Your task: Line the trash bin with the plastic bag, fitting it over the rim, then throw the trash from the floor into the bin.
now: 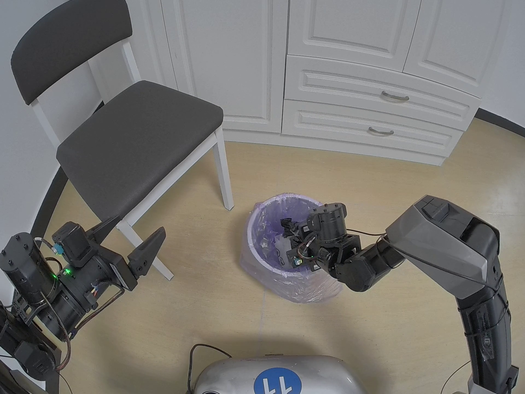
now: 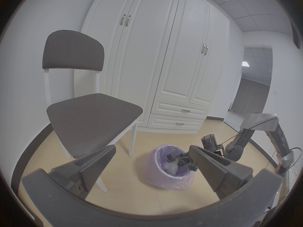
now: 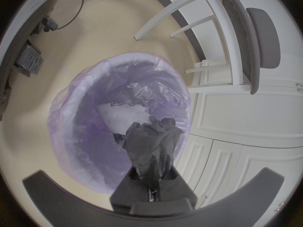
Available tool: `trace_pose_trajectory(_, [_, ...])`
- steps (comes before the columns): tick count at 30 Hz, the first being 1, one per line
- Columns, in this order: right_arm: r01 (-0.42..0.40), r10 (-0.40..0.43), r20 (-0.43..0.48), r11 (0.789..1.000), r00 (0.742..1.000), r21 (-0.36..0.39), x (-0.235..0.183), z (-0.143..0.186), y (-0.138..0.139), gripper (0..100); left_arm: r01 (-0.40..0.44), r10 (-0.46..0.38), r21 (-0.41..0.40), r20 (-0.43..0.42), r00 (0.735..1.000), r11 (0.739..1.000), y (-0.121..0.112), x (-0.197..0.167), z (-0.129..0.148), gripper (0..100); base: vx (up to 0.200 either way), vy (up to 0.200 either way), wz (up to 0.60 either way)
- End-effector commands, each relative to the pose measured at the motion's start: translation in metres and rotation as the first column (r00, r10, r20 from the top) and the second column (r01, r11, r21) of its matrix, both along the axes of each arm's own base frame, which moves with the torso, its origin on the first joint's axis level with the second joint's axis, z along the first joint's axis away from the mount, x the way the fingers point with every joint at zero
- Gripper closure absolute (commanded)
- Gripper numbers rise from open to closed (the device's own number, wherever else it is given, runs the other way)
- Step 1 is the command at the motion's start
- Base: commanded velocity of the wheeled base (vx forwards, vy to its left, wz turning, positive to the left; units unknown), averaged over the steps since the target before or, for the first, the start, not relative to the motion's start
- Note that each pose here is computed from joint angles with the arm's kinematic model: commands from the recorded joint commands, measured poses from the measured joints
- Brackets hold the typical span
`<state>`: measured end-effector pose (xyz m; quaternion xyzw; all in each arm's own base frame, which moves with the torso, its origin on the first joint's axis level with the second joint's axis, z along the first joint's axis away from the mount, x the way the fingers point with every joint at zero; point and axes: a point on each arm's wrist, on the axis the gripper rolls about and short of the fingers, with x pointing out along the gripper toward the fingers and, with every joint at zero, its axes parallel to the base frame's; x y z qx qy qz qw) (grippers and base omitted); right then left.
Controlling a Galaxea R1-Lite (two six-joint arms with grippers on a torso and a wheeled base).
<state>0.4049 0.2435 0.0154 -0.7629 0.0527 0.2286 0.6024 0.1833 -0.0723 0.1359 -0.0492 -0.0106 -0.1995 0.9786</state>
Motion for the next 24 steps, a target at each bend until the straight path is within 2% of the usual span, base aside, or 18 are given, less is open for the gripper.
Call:
trace_pose_trajectory(1, [-0.032, 0.032, 0.002, 0.999, 0.999, 0.003, 0.008, -0.019, 0.024, 100, -0.002, 0.002, -0.001, -0.001, 1.000, 1.000, 0.000, 0.001, 0.000, 0, 0.000, 0.000, 0.00])
trace_pose_trajectory(7, [-0.048, 0.047, 0.023, 0.997, 0.999, 0.061, 0.017, -0.024, 0.050, 100, -0.001, 0.001, 0.000, -0.009, 1.000, 1.000, 0.000, 0.002, -0.002, 0, 0.000, 0.000, 0.00])
trace_pose_trajectory(9, [-0.037, 0.041, -0.025, 0.993, 0.999, 0.116, 0.012, -0.022, 0.063, 100, -0.001, 0.001, 0.001, -0.010, 1.000, 1.000, 0.000, 0.002, -0.002, 0, 0.000, 0.000, 0.00])
trace_pose_trajectory(13, [-0.019, 0.029, -0.058, 0.984, 0.998, 0.177, 0.006, -0.018, 0.071, 100, -0.001, 0.001, 0.001, -0.010, 1.000, 1.000, 0.000, 0.002, -0.002, 0, 0.000, 0.000, 0.00])
trace_pose_trajectory(24, [0.011, -0.003, -0.042, 0.982, 0.999, 0.190, -0.002, 0.028, 0.045, 100, 0.000, 0.000, -0.001, -0.006, 1.000, 1.000, 0.000, 0.000, -0.001, 0, 0.000, 0.000, 0.00])
